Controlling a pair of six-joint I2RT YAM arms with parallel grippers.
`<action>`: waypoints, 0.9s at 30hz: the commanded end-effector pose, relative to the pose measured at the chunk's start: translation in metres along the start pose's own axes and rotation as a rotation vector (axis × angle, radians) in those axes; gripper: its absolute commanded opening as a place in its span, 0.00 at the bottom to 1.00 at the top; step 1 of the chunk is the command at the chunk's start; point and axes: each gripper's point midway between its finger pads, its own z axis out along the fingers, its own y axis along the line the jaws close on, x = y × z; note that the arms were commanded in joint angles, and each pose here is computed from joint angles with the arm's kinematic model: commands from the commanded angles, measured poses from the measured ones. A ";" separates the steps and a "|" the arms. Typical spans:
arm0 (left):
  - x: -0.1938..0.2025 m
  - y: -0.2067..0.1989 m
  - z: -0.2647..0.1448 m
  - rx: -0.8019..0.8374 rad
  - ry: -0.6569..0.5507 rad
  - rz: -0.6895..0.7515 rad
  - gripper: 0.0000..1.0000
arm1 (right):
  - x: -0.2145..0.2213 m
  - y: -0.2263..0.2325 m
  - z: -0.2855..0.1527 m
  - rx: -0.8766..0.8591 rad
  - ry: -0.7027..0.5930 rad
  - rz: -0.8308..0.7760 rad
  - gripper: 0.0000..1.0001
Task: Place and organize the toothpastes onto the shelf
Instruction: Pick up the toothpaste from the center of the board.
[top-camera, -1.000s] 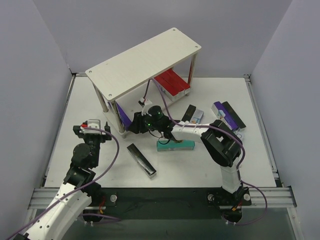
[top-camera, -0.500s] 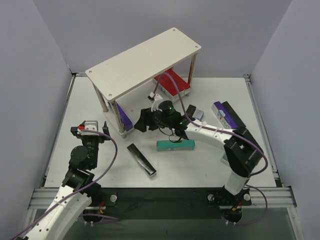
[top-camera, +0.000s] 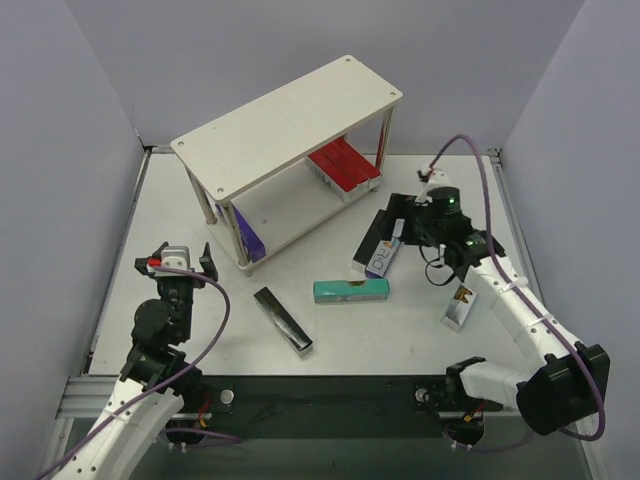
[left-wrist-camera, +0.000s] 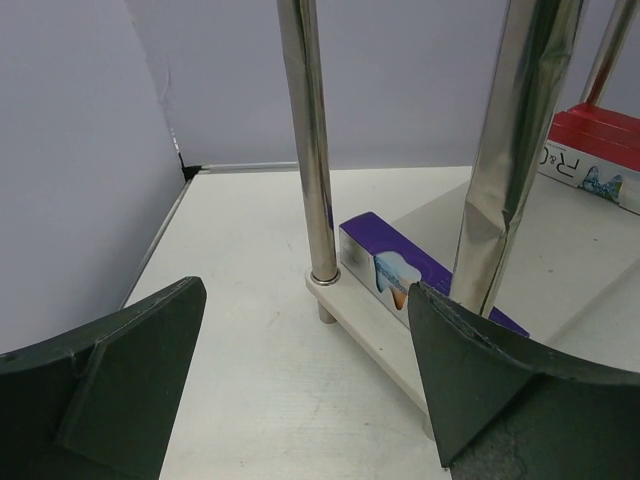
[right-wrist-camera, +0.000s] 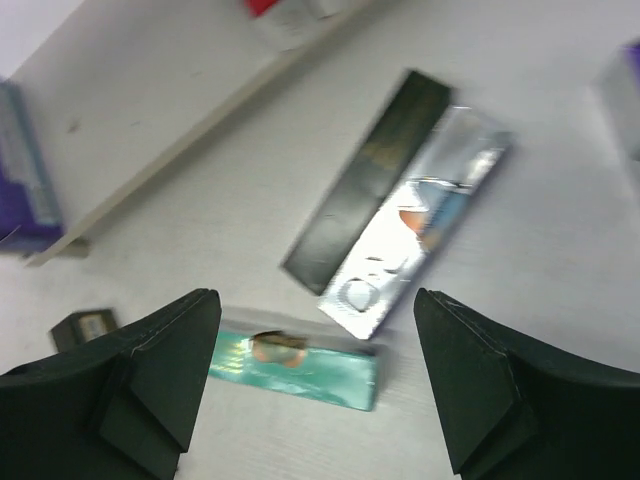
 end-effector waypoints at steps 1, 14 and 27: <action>-0.018 -0.003 0.001 0.024 -0.039 -0.031 0.94 | 0.009 -0.087 -0.031 0.283 0.041 0.079 0.82; -0.015 -0.003 0.001 0.021 -0.036 -0.028 0.94 | 0.020 -0.219 -0.011 0.504 0.217 0.247 0.89; -0.012 -0.004 0.004 0.019 -0.025 -0.019 0.94 | 0.036 -0.250 0.018 0.531 0.349 0.161 0.89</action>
